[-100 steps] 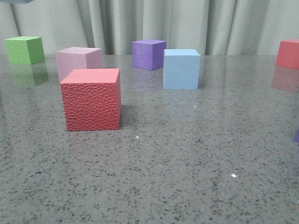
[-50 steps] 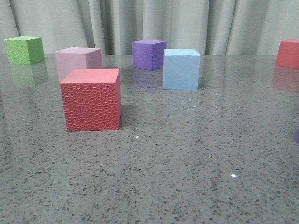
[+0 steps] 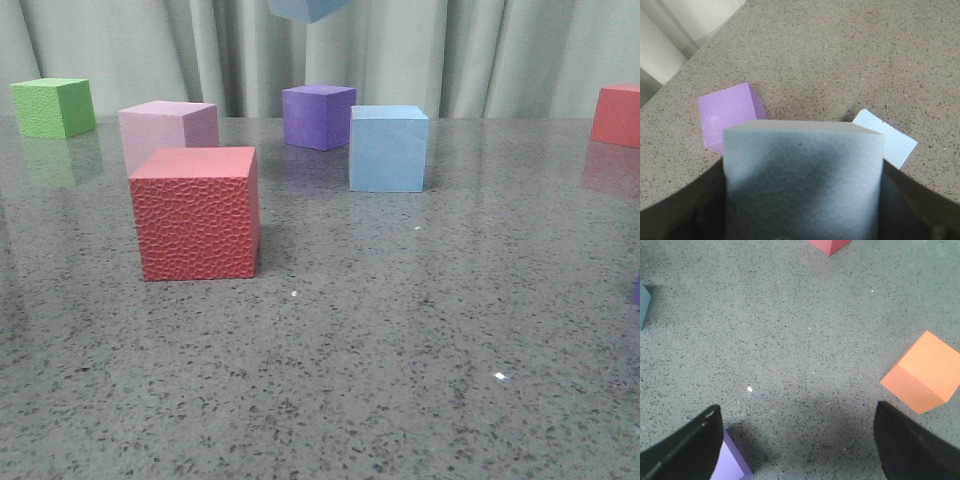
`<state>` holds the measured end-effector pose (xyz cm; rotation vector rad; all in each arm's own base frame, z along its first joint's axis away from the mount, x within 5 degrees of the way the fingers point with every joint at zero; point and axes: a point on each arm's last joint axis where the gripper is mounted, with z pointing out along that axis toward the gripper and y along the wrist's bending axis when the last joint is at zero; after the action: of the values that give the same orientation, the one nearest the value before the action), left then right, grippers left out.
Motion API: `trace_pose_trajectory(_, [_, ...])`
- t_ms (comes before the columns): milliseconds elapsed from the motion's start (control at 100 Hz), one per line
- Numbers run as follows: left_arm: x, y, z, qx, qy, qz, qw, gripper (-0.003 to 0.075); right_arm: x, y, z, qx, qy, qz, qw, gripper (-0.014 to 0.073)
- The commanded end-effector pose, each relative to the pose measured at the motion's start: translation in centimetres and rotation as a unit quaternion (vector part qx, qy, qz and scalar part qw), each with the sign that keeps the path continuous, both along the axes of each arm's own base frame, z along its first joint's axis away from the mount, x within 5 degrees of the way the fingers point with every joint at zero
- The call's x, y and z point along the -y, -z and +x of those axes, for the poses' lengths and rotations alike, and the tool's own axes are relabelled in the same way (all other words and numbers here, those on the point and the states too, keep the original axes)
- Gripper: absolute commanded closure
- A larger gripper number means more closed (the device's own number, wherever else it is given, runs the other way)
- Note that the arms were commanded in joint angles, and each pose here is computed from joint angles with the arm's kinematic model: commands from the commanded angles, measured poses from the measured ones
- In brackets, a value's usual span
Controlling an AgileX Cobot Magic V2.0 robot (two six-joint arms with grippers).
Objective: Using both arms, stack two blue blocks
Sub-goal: 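Carry the held blue cube above the placed blue cube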
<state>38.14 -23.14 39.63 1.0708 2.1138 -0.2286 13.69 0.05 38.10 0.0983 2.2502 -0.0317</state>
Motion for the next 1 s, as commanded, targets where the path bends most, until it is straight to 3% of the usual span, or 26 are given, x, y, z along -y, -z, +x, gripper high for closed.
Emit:
trace_pose_trajectory(0, [-0.3, -3.8, -1.5, 0.058, 0.005, -0.046, 0.997, 0.0447, 0.1, -1.2, 0.2, 0.043, -0.001, -0.009, 0.999, -0.0014])
trace_pose_trajectory(280, [0.0, -3.6, -1.4, 0.050, 0.008, -0.054, 0.997, 0.0447, 0.1, -1.2, 0.2, 0.043, -0.001, -0.009, 0.999, -0.0014])
trace_pose_trajectory(480, [1.0, -3.0, -1.8, 0.053, 0.096, -0.049, 0.993, 0.0447, 0.1, -1.2, 0.2, 0.043, -0.001, -0.009, 0.999, -0.0014])
trace_pose_trajectory(990, [3.0, -2.1, -2.5, 0.094, 0.190, 0.000, 0.977, 0.0447, 0.1, -1.2, 0.3, 0.044, -0.002, -0.008, 0.999, -0.0014])
